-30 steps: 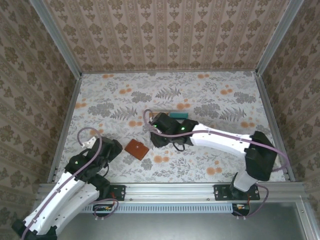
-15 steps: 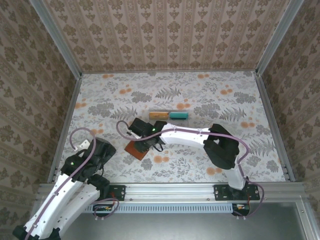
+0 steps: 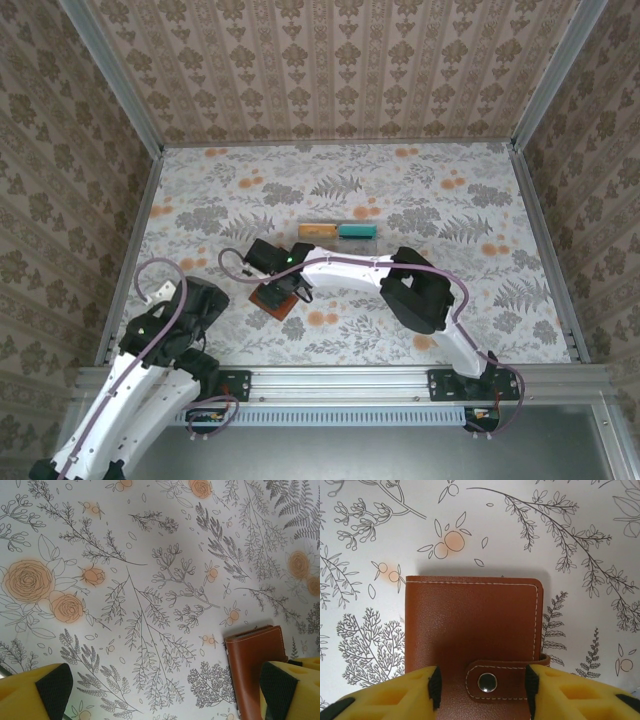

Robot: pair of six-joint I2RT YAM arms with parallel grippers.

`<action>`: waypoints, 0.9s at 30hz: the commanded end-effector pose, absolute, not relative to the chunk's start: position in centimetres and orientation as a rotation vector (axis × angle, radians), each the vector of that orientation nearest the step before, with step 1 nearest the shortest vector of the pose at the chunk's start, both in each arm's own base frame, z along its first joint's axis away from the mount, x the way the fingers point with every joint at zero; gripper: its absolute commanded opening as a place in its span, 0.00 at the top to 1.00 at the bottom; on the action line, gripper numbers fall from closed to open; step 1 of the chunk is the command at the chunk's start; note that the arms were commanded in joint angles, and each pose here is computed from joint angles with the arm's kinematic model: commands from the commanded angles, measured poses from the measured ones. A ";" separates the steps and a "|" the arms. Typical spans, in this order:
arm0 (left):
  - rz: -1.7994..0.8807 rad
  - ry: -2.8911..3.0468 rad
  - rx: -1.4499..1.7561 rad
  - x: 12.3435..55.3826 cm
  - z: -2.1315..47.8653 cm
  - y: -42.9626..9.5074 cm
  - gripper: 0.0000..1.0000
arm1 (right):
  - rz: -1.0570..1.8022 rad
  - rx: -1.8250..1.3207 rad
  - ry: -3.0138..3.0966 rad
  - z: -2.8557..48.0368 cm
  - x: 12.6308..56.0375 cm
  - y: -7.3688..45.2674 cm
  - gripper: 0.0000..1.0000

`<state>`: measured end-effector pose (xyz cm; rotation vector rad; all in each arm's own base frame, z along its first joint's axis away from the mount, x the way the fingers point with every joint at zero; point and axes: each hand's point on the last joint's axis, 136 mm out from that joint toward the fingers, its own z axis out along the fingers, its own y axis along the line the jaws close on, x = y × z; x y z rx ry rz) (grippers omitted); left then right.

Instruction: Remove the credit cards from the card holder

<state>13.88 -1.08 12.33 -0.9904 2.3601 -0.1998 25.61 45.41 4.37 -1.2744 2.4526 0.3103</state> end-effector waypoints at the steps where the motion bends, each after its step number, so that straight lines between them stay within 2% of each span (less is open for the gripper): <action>1: -0.179 2.405 -0.995 12.8 11.2 -0.8 0.00 | 0.275 -1.346 2.471 3.0 24.6 45.3 0.44; 5: -0.191 2.410 -0.996 12.6 11.0 -0.8 0.00 | 0.241 -1.359 2.474 2.3 24.6 44.9 0.44; 8: -0.194 2.412 -0.994 12.4 11.0 -0.8 0.00 | 0.223 -1.363 2.477 1.9 24.6 44.7 0.51; 14: -0.239 2.423 -0.944 12.8 11.2 -1.5 0.02 | 0.254 -1.343 2.488 2.7 24.3 44.8 0.80; 16: -0.273 2.430 -0.922 13.1 11.2 -2.1 0.04 | 0.286 -1.314 2.490 3.5 24.2 45.0 0.87; 19: -0.332 2.448 -0.878 13.7 11.2 -3.2 0.16 | 0.339 -1.260 2.500 4.5 24.1 45.3 1.00; 23: -0.446 2.477 -0.819 14.6 11.0 -5.3 0.35 | 0.446 -1.157 2.532 6.0 23.8 45.9 1.00; 27: -0.644 2.485 -0.784 15.9 10.4 -8.5 0.68 | 0.574 -1.012 2.590 7.1 24.0 46.1 1.00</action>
